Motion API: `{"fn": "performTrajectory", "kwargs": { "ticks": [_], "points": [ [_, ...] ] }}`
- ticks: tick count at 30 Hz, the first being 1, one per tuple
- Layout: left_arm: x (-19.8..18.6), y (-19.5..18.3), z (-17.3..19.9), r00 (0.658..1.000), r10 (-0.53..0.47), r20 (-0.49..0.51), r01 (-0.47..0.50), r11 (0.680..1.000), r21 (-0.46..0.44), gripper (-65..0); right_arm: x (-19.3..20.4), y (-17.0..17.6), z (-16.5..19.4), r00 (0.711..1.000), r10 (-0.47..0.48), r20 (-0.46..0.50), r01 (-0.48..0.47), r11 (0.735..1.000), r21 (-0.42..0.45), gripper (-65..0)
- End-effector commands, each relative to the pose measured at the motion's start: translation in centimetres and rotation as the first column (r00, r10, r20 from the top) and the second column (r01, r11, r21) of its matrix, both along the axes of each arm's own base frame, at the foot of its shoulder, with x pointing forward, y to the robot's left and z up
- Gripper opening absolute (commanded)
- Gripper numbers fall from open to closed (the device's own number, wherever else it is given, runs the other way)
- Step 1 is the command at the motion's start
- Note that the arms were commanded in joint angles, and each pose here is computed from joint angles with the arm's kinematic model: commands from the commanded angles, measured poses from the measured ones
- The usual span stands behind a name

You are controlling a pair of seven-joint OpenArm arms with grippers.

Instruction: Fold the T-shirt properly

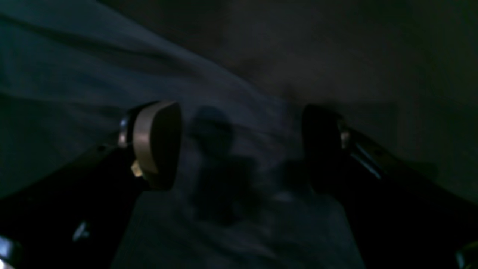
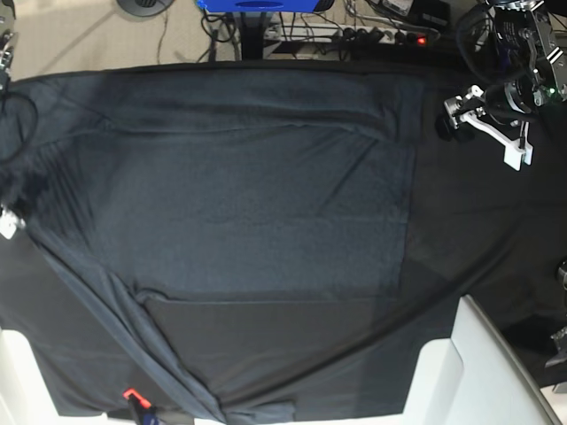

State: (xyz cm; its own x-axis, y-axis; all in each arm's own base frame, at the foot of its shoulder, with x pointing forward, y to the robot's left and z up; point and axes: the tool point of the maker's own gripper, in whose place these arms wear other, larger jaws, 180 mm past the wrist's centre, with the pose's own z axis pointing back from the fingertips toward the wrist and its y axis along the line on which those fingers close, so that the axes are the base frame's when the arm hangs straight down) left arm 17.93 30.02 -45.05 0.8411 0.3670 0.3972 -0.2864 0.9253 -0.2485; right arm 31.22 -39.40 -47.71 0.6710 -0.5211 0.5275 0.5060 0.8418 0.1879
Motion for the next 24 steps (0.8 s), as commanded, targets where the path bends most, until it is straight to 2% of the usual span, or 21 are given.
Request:
{"fn": "performTrajectory", "kwargs": {
  "ticks": [1, 7, 9, 11, 14, 16, 21, 24],
  "points": [
    [0.8, 0.7, 0.9, 0.999, -0.007, 0.033, 0.006, 1.0, 0.019, -4.9, 2.1, -1.2, 2.1, 0.997, -0.001, 0.079, 0.004, 1.0, -0.031, -18.0],
    [0.7, 0.6, 0.9, 0.999, -0.007, 0.033, 0.007, 1.0, 0.018, -4.9, 1.2, -1.6, 1.0, 0.997, -0.024, 0.072, 0.027, 0.999, -0.038, -18.3],
    [0.7, 0.6, 0.9, 0.999, -0.007, 0.033, 0.007, 1.0, 0.018, -4.9, 1.2, -1.7, 1.1, 0.997, -0.025, 0.072, 0.028, 0.999, -0.04, -21.5],
    [0.7, 0.5, 0.9, 0.999, -0.008, 0.033, 0.008, 1.0, 0.016, -4.9, 1.2, -1.6, 1.0, 0.997, -0.024, 0.072, 0.027, 0.999, -0.038, -31.5],
    [1.0, 0.4, 0.9, 0.999, -0.009, 0.036, 0.009, 1.0, 0.015, -4.9, 1.2, -1.5, 1.0, 0.997, -0.027, 0.066, 0.029, 0.999, -0.035, -53.7],
    [1.2, 0.4, 1.0, 0.999, -0.01, 0.041, 0.01, 1.0, 0.015, -4.9, 1.2, -1.5, 0.9, 0.997, -0.028, 0.066, 0.03, 0.999, -0.034, -64.2],
    [1.6, 0.5, 1.4, 0.998, -0.021, 0.056, 0.019, 0.999, 0.03, -4.9, 1.3, -1.5, 1.0, 0.997, -0.027, 0.068, 0.03, 0.999, -0.036, -64.2],
    [3.7, -0.1, 3.2, 0.984, -0.067, 0.165, 0.054, 0.995, 0.08, -4.9, 1.6, -1.5, 1.4, 0.997, -0.021, 0.078, 0.024, 0.999, -0.041, -64.5]
  ]
}}
